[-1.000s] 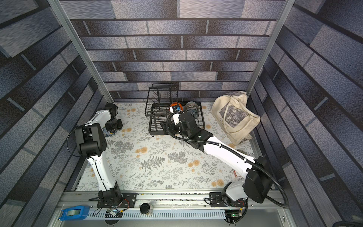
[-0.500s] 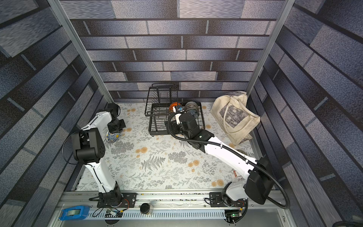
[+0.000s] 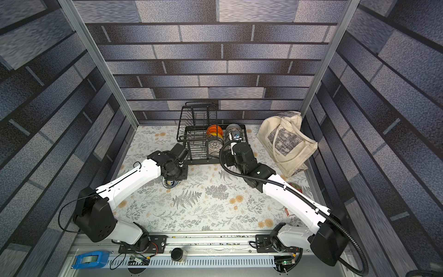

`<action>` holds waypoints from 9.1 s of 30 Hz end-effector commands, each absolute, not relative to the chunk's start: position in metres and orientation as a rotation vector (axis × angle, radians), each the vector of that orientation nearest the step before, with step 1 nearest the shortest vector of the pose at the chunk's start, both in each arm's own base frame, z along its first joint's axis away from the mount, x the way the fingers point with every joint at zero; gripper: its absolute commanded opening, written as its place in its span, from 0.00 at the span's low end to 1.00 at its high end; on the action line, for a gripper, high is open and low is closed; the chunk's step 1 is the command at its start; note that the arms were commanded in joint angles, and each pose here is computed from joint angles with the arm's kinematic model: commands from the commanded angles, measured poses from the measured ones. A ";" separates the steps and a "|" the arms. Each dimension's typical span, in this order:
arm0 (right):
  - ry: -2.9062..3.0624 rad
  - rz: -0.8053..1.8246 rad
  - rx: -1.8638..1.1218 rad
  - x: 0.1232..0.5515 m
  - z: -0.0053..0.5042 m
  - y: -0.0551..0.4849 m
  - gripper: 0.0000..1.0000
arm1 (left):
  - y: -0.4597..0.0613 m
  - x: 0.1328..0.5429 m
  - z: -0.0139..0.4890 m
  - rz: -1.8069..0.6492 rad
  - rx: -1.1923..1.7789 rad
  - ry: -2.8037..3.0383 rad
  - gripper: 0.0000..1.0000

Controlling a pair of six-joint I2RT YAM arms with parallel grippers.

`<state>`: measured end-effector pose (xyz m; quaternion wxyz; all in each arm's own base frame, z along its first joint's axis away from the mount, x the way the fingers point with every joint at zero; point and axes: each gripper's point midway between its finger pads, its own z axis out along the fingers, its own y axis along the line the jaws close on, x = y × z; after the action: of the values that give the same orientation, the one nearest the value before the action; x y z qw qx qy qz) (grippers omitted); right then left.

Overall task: Load bowls into a dish rack
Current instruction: Pick up the bowl from the top-left of the table, then place the bowl at the center of the table, then pick up the bowl from the center of the table, then place the bowl in the dish rack.

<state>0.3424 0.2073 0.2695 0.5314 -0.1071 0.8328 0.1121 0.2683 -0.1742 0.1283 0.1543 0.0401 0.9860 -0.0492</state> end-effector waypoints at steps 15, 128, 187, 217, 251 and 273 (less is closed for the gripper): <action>2.137 0.294 0.051 0.329 0.231 0.139 1.00 | -0.307 0.267 0.102 0.049 0.591 2.690 0.00; 2.418 0.476 -0.115 0.293 0.140 0.263 0.04 | -0.298 0.292 0.124 -0.838 -0.086 2.489 0.00; 1.909 1.259 1.441 0.363 0.215 0.192 0.66 | -0.378 0.340 0.219 -0.572 0.073 1.736 0.00; 1.675 1.472 0.647 0.395 0.302 0.213 0.00 | -0.336 0.327 0.211 -0.509 0.029 1.896 1.00; 1.644 1.513 0.540 0.498 0.224 0.215 0.00 | -0.313 0.372 0.200 -0.492 -0.012 1.960 1.00; 1.621 1.622 0.694 0.530 0.181 0.217 0.00 | -0.307 0.382 0.189 -0.505 -0.045 1.992 1.00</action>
<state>0.5192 0.2172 0.1501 0.3397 0.2881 0.6653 0.5992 0.3776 -0.3056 0.1789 0.5156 -0.0101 0.8332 -0.1997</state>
